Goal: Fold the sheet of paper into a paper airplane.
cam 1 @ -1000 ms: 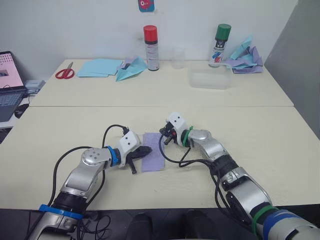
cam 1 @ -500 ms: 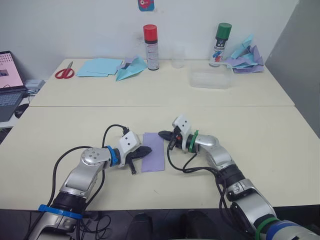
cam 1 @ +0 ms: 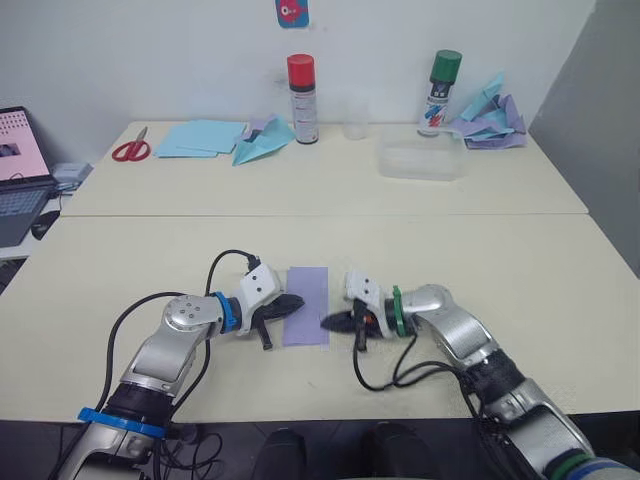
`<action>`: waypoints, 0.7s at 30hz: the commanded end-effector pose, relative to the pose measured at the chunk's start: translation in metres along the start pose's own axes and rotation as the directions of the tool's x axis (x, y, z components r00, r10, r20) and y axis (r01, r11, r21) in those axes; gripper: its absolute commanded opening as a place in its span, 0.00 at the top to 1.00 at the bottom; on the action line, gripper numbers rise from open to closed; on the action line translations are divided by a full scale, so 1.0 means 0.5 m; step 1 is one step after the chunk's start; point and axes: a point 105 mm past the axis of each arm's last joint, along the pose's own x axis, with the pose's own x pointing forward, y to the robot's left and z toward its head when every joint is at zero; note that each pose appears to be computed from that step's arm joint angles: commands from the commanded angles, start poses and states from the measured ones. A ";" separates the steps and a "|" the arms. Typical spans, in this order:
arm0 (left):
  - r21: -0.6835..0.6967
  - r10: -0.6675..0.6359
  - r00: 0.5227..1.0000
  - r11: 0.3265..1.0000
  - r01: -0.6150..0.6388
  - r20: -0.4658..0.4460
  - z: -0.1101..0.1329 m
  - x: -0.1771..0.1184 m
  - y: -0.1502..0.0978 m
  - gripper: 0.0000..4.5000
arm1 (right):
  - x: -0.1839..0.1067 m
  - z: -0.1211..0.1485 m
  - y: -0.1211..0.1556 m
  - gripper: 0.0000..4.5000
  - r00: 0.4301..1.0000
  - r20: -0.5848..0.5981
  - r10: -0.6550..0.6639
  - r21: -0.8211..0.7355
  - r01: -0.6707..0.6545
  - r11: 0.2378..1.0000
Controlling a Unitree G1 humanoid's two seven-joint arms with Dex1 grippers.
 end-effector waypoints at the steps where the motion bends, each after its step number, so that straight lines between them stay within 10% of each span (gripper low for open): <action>1: -0.056 -0.066 0.990 0.997 0.059 -0.126 -0.069 0.006 -0.030 1.00 | 0.011 -0.061 0.068 0.99 0.981 -0.091 0.170 0.191 -0.150 0.970; 12: -0.045 -0.065 0.992 0.997 0.061 -0.107 -0.063 0.010 -0.021 1.00 | -0.059 0.073 0.003 0.99 0.986 0.168 -0.022 0.114 0.003 0.993; 21: -0.032 -0.020 0.999 0.999 0.018 -0.046 -0.043 0.015 -0.002 1.00 | -0.003 0.064 -0.055 0.99 0.962 0.125 -0.243 0.074 0.235 0.969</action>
